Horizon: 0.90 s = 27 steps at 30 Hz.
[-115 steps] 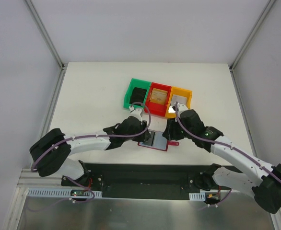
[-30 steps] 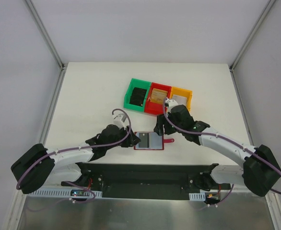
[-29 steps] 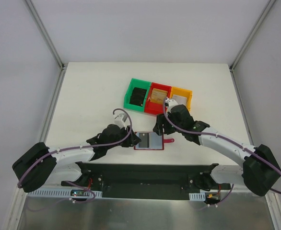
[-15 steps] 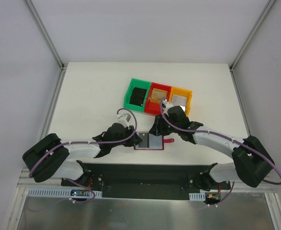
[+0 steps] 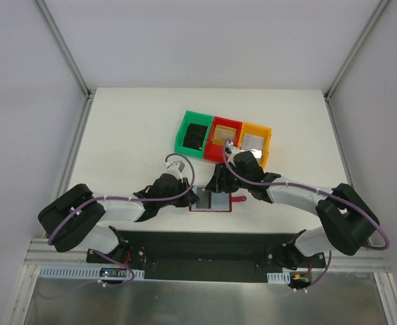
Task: Take the credit cards out of the card holder
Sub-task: Remove the credit card from the card holder.
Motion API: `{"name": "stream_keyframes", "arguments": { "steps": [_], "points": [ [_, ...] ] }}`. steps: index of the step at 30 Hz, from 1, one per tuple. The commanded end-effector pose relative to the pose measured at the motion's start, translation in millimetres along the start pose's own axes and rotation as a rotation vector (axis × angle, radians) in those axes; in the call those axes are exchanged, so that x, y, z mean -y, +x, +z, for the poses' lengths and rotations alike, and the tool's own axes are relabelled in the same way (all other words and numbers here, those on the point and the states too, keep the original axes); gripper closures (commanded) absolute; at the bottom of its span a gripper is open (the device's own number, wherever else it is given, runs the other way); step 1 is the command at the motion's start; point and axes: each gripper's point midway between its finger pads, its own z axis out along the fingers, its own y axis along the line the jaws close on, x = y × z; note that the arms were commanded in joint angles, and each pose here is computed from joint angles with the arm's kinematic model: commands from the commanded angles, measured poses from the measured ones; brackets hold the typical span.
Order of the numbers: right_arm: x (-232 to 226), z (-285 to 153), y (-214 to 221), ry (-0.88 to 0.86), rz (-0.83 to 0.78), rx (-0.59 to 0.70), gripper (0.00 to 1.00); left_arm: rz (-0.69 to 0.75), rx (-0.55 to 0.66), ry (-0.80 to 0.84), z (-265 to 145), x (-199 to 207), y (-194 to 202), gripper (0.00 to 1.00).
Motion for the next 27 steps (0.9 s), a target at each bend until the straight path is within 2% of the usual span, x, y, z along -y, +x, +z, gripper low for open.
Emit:
{"name": "stream_keyframes", "arguments": {
  "steps": [1,22,27],
  "points": [
    [-11.9,6.1,-0.5,-0.061,0.02,0.008,0.46,-0.015,0.032,-0.036,3.3,-7.7,-6.6,0.82],
    [2.4,27.9,26.3,-0.046,0.077,-0.055,0.46,-0.032,0.021,-0.076,-0.3,-21.1,2.0,0.85],
    [-1.5,29.9,25.6,-0.075,0.091,-0.049,0.49,-0.035,0.019,-0.081,-0.7,-23.0,3.1,0.85]
  ]
}}
